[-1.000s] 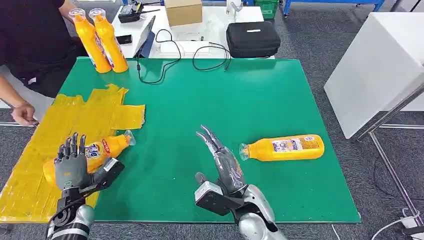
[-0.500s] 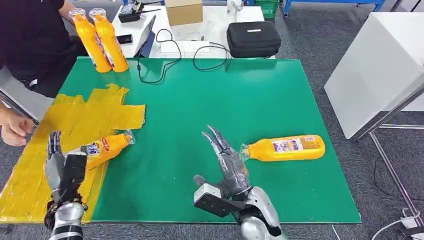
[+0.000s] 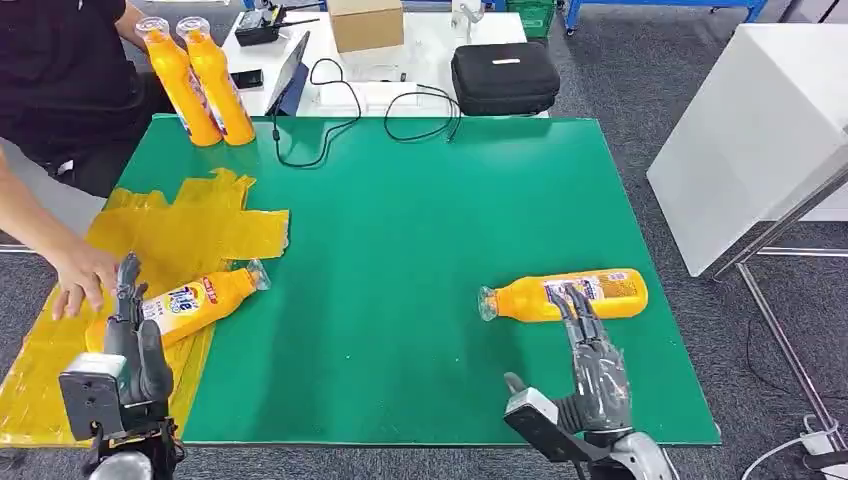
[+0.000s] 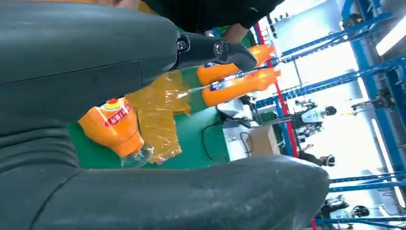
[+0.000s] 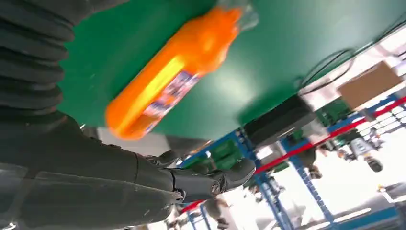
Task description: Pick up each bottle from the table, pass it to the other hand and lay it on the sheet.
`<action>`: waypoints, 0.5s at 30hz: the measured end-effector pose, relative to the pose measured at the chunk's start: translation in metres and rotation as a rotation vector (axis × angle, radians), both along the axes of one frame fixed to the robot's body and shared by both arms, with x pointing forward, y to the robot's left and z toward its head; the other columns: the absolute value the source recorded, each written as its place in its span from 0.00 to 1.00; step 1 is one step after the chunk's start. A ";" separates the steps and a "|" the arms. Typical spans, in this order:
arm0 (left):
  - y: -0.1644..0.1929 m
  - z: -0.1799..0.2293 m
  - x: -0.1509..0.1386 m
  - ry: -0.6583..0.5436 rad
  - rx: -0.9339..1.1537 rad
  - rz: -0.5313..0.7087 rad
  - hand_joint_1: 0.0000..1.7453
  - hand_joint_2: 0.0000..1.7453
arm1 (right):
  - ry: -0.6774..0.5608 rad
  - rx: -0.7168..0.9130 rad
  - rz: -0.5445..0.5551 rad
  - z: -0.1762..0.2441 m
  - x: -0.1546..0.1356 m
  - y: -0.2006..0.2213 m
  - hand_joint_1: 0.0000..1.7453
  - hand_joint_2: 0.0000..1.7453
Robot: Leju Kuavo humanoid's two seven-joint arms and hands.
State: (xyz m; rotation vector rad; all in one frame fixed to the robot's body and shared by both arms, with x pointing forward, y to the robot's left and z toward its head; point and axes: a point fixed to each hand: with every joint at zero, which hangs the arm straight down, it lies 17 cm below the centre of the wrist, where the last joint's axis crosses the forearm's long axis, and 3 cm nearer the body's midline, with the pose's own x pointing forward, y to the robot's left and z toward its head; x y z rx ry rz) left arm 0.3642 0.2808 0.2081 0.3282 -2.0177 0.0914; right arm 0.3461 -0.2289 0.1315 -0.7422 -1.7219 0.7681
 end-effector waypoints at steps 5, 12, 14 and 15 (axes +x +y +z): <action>-0.005 0.005 -0.003 -0.012 -0.003 -0.015 0.00 0.00 | -0.009 -0.033 -0.045 0.005 -0.003 -0.024 0.00 1.00; -0.007 0.007 -0.004 -0.017 -0.018 -0.028 0.00 0.00 | 0.015 -0.098 -0.100 0.002 0.000 -0.057 0.00 1.00; -0.007 0.006 -0.004 -0.017 -0.023 -0.033 0.00 0.00 | 0.017 -0.108 -0.114 0.002 0.002 -0.065 0.00 1.00; -0.007 0.007 -0.004 -0.017 -0.024 -0.035 0.00 0.00 | 0.021 -0.112 -0.120 0.002 0.003 -0.069 0.00 1.00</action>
